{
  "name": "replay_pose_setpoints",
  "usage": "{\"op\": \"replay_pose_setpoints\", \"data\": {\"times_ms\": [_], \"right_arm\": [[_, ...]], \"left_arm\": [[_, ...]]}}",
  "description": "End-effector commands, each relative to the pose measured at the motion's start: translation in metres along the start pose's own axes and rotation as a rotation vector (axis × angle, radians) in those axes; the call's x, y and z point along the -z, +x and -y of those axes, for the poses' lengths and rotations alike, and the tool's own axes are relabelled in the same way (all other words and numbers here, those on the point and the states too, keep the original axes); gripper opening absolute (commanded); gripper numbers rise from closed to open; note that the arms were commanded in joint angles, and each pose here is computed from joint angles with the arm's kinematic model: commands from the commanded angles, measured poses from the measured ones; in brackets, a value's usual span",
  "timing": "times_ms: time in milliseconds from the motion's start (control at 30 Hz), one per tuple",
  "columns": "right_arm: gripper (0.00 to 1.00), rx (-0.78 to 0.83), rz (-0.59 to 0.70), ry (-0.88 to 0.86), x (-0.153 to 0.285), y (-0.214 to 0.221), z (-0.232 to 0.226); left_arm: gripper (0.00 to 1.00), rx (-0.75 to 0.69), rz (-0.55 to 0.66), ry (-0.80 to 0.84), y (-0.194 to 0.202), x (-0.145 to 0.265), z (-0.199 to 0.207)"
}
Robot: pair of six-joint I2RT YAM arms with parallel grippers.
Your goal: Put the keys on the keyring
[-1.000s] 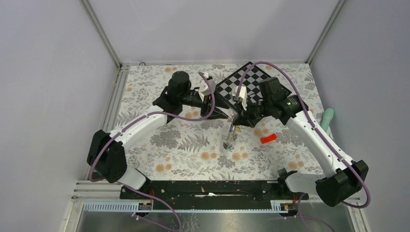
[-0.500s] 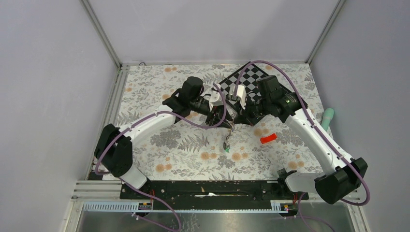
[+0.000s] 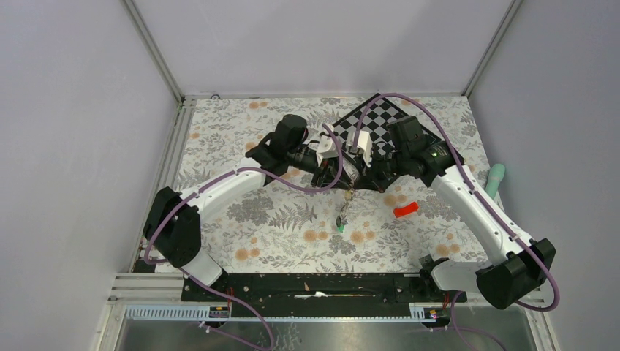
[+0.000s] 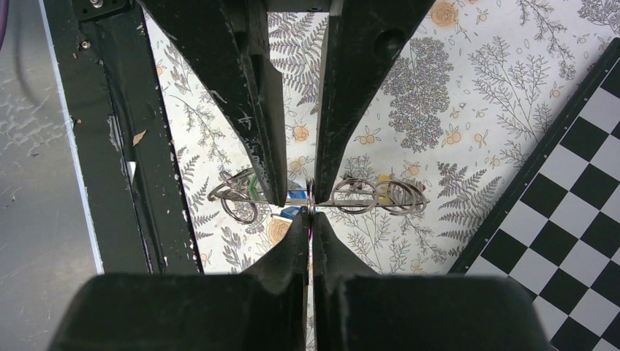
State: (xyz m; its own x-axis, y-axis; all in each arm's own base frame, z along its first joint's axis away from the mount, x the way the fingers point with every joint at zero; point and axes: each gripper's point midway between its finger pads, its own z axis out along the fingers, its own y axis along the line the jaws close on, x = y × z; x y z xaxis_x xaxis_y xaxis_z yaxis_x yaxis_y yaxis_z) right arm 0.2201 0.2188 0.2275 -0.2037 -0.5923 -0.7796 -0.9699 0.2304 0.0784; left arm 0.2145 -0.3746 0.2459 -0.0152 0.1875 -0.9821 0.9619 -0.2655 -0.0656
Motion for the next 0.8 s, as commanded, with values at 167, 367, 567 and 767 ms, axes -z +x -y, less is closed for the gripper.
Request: {"op": "replay_pose_setpoints", "data": {"times_ms": [167, 367, 567, 767], "right_arm": [[0.00, 0.053, 0.062, -0.010, 0.005, -0.017, -0.007], [0.00, 0.047, 0.066, -0.015, 0.004, -0.016, -0.007], [0.05, 0.038, 0.072, -0.007, 0.002, -0.012, -0.008], [0.37, 0.030, 0.131, 0.029, 0.014, -0.015, -0.007]], "left_arm": [[0.20, -0.066, 0.050, 0.001, -0.023, 0.000, -0.003], [0.08, -0.044, 0.061, 0.007, -0.020, -0.002, -0.003], [0.00, -0.010, 0.096, 0.007, -0.025, -0.002, -0.001], [0.00, 0.059, 0.196, -0.001, -0.036, 0.008, 0.009]]}}
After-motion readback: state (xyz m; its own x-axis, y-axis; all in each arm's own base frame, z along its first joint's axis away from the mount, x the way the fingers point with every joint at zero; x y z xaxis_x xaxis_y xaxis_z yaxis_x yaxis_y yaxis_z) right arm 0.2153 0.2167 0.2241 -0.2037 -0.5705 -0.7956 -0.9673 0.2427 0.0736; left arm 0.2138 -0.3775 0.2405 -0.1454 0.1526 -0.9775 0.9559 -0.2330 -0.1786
